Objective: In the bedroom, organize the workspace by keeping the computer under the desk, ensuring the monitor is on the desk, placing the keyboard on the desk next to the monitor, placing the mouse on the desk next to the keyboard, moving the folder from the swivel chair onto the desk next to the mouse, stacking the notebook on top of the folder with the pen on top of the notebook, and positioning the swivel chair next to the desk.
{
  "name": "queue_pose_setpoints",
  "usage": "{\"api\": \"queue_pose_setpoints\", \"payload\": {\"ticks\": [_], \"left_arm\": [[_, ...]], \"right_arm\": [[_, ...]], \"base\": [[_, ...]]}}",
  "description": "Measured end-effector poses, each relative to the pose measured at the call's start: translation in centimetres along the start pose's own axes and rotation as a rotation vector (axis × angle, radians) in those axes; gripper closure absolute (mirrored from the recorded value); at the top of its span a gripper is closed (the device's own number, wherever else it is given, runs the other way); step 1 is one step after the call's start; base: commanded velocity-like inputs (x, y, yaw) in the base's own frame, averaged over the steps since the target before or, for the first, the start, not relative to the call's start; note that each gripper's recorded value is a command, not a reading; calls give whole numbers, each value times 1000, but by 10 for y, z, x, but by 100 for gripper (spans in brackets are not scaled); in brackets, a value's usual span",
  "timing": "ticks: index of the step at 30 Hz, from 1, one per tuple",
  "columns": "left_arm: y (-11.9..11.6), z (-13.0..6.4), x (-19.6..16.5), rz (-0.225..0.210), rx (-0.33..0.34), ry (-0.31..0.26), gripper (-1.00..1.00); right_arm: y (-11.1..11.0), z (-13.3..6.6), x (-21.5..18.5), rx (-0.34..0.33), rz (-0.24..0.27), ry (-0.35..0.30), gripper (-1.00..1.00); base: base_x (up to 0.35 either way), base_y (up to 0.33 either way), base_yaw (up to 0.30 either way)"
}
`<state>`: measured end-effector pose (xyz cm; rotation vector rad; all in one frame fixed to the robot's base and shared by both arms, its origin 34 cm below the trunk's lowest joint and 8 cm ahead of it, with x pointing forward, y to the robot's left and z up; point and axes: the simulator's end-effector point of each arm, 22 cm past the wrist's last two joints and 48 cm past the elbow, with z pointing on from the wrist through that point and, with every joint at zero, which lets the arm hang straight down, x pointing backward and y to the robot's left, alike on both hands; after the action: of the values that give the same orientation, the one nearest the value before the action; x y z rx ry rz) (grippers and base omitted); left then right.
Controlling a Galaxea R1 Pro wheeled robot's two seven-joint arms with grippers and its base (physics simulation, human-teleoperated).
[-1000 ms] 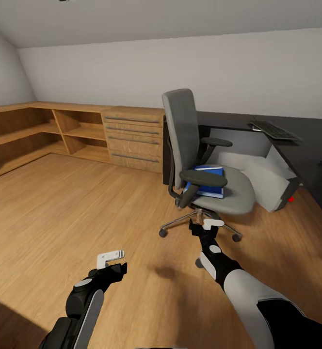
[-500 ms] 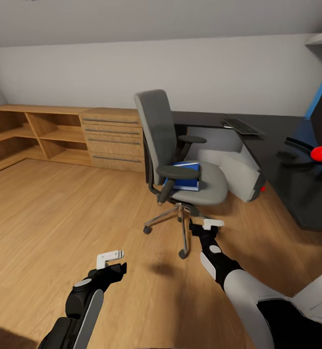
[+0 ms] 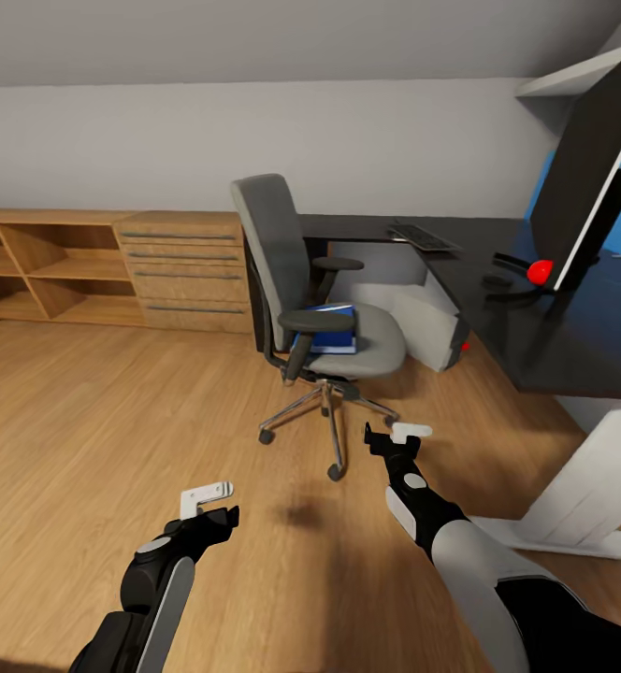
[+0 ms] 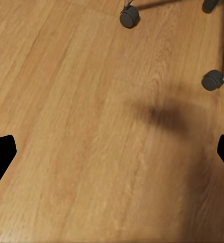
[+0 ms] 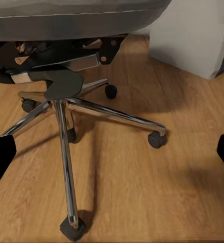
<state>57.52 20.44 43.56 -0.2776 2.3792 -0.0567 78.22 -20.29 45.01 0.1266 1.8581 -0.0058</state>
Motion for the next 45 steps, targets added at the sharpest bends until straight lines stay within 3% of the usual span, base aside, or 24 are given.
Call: {"api": "queue_pose_setpoints", "payload": {"ticks": [19,30,45], "left_arm": [[1,0,0,-1,-2,-1,-100],[-1,0,0,1,2,0,-100],[0,0,0,2,-1,0,-100]], "right_arm": [[14,-3,4,-19,8,6,-100],[12,-5,8,-13,9,10,-100],[12,-5,9,-12,9,12,-100]], "base": [[-1,2,-13],[0,181,-47],[0,16,-60]]}}
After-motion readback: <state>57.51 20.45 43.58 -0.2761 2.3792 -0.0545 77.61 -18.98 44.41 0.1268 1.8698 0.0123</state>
